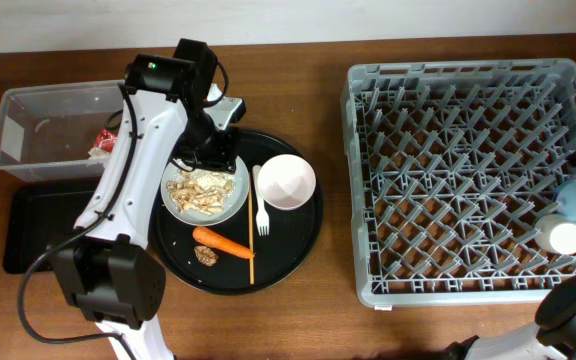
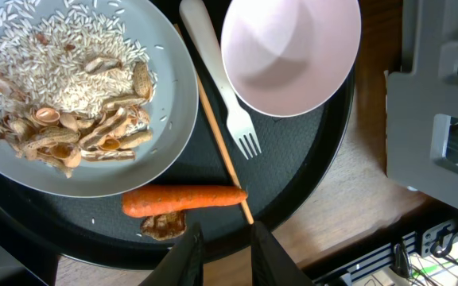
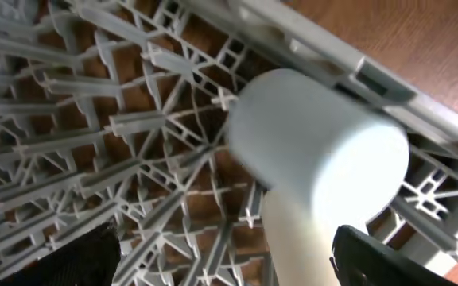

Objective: Sort waste into correct bins and load items into the dishwasher rack

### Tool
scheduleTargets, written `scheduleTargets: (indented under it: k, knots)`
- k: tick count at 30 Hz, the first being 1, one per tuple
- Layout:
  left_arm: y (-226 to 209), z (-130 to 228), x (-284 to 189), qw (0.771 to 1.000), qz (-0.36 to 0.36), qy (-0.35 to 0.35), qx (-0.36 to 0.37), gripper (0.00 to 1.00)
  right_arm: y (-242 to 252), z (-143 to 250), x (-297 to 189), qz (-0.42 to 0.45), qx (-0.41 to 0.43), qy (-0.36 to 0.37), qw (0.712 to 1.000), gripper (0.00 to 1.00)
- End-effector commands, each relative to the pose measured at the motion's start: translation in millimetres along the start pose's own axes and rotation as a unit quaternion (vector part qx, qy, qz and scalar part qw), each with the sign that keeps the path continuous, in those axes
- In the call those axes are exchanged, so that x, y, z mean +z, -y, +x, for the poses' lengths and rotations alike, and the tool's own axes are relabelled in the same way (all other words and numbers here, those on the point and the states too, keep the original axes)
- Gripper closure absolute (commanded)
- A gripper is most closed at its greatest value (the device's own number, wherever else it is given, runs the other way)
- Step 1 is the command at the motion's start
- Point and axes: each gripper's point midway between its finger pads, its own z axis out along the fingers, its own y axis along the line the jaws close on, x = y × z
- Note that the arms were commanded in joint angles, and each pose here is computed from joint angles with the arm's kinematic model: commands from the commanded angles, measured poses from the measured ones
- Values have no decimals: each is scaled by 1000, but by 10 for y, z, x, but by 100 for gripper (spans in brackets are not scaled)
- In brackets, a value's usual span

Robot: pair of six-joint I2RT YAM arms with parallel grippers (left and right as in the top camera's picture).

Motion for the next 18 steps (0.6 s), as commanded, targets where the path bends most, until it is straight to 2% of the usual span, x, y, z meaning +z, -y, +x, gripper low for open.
scheduleTargets:
  k: [1, 4, 6, 8, 12, 14, 15, 16, 18]
  knots:
    - [3, -1, -48, 1000, 0, 5, -3, 80, -30, -52, -135, -3, -1, 16, 1000, 12]
    - [3, -1, -48, 1000, 0, 5, -3, 80, -20, 8, -202, -1, -1, 10, 1000, 12]
    - [3, -2, -48, 1000, 0, 5, -3, 79, -201, 83, -305, -55, -16, 0, 998, 12]
    - [4, -2, -48, 1000, 0, 5, -3, 80, -675, 280, -506, -179, -102, -21, 978, 13]
    - [4, -5, -48, 1000, 0, 6, -3, 79, -1018, 893, -537, -187, -227, -92, 951, 19]
    - [3, -12, -48, 1000, 0, 7, -3, 79, -1325, 1262, -511, -178, -301, -118, 930, 45]
    - [3, -11, -48, 1000, 0, 7, -3, 79, -1499, 1422, -488, -185, -329, -126, 917, 67]
    - [3, -11, -48, 1000, 0, 7, -2, 79, -1727, 1651, -458, -194, -368, -136, 899, 81]
    - [3, -11, -48, 1000, 0, 7, -3, 79, -1999, 1977, -409, -203, -417, -148, 873, 96]
